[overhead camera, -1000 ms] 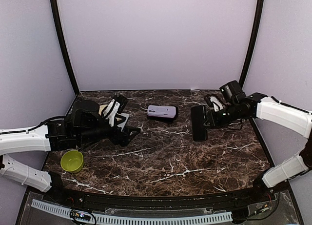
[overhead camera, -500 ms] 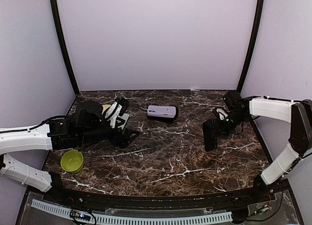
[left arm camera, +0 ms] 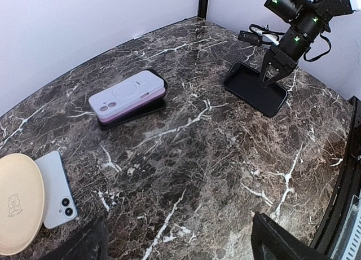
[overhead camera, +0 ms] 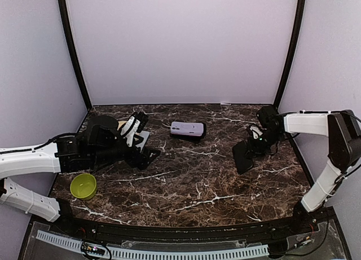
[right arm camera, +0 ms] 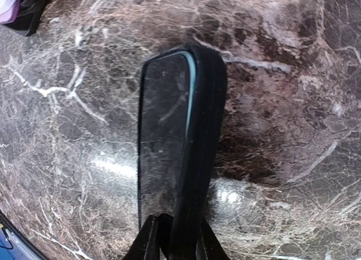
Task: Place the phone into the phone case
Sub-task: Place the phone with the phone case at the center of the board.
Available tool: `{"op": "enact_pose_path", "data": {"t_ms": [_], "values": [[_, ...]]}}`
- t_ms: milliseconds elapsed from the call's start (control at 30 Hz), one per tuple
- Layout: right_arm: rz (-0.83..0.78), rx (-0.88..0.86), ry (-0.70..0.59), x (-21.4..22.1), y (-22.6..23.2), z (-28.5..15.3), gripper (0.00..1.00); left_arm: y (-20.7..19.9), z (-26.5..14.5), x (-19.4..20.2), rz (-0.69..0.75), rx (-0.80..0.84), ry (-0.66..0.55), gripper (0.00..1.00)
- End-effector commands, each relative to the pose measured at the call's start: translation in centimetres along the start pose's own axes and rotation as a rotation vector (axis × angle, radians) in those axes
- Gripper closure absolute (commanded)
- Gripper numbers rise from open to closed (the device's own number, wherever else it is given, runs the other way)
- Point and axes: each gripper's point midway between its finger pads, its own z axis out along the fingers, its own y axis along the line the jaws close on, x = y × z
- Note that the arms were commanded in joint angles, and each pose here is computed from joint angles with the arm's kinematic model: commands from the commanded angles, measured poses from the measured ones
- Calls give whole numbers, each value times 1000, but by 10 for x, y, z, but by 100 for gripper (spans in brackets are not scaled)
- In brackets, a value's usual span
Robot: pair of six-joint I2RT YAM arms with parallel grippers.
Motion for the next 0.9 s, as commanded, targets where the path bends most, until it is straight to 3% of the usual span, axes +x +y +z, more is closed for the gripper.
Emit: {"op": "enact_pose_path", "data": {"t_ms": [0, 333, 400, 567, 600, 633, 667, 867], "values": [[16, 172, 83, 25, -40, 22, 77, 4, -7, -10, -8, -13, -13, 10], [29, 247, 83, 31, -55, 24, 67, 8, -9, -9, -16, -20, -12, 10], [34, 286, 79, 31, -62, 21, 55, 9, -9, -9, -17, -22, -12, 10], [30, 347, 48, 26, -68, 11, 38, 10, -10, -9, -23, -22, -15, 10], [23, 354, 39, 24, -67, 9, 25, 10, -10, -9, -24, -19, -15, 10], [12, 361, 25, 21, -64, 7, 6, 10, -11, -9, -26, -18, -16, 10], [-1, 364, 13, 19, -60, 5, 2, 10, -10, -9, -27, -19, -15, 10], [-46, 328, -55, 3, -28, 1, 1, 9, -8, -8, -33, -12, -10, 10]]}}
